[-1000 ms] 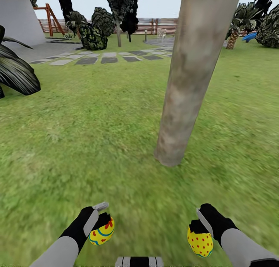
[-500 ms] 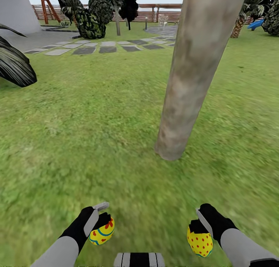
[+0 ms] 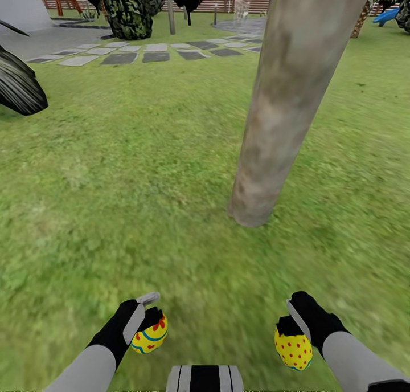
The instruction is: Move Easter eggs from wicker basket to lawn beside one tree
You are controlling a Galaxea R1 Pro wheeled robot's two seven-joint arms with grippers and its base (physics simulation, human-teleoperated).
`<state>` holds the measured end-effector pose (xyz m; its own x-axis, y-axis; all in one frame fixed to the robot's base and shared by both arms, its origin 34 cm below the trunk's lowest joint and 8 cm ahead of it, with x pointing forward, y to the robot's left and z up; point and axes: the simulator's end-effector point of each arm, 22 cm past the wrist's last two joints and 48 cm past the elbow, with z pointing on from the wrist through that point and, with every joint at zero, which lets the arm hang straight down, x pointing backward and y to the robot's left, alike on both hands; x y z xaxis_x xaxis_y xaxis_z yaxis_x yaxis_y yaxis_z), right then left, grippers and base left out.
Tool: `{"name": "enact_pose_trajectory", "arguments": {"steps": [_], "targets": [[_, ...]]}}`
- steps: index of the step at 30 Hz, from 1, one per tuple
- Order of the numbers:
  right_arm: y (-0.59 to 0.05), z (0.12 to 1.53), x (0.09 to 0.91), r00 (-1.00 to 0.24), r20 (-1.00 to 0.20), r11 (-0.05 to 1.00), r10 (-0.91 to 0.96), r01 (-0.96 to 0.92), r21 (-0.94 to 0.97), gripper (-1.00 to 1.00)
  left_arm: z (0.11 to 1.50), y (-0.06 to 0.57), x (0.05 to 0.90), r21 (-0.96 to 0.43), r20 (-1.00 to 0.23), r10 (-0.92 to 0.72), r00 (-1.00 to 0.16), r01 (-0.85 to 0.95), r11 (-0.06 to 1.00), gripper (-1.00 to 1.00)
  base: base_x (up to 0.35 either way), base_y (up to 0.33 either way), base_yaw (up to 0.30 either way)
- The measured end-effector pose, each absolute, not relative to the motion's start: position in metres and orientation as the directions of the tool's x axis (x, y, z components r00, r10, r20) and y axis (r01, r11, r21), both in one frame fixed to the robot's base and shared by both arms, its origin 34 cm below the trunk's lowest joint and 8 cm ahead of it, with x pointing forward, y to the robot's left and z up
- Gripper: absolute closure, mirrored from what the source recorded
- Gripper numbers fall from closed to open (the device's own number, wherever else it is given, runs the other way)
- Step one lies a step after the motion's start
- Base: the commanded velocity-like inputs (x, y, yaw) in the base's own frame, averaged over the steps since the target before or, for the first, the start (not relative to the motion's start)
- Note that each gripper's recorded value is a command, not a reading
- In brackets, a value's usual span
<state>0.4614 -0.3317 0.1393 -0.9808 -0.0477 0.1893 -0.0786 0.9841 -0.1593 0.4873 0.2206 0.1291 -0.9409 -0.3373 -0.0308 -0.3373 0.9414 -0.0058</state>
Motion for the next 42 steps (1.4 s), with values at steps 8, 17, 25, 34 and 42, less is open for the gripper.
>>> {"name": "enact_pose_trajectory", "arguments": {"steps": [8, 17, 25, 34, 42], "targets": [[-0.332, 0.125, 0.441, -0.980, 0.196, 0.988, -0.022, -0.052, -0.148, -1.00, 0.124, 0.218, 0.481, -0.007, -0.017, -0.339, -0.941, -0.339, 0.941, -1.00, 0.000, 0.000, 0.000], [-0.332, 0.125, 0.441, -0.981, 0.195, 0.988, -0.020, -0.050, -0.148, -1.00, 0.124, 0.218, 0.480, -0.007, -0.017, -0.337, -0.941, -0.337, 0.941, -1.00, 0.000, 0.000, 0.000], [-0.331, 0.124, 0.441, -0.980, 0.196, 0.988, -0.022, -0.052, -0.147, -1.00, 0.124, 0.216, 0.481, -0.005, -0.020, -0.327, -0.945, -0.327, 0.945, -1.00, 0.000, 0.000, 0.000], [-0.330, 0.124, 0.440, -0.980, 0.197, 0.988, -0.023, -0.052, -0.146, -1.00, 0.119, 0.202, 0.476, -0.066, -0.008, -0.335, -0.942, -0.334, 0.940, -1.00, 0.000, 0.000, 0.000], [-0.330, 0.124, 0.440, -0.980, 0.197, 0.988, -0.023, -0.052, -0.146, -1.00, 0.118, 0.200, 0.474, -0.080, -0.001, -0.342, -0.940, -0.340, 0.937, -1.00, 0.000, 0.000, 0.000]]}}
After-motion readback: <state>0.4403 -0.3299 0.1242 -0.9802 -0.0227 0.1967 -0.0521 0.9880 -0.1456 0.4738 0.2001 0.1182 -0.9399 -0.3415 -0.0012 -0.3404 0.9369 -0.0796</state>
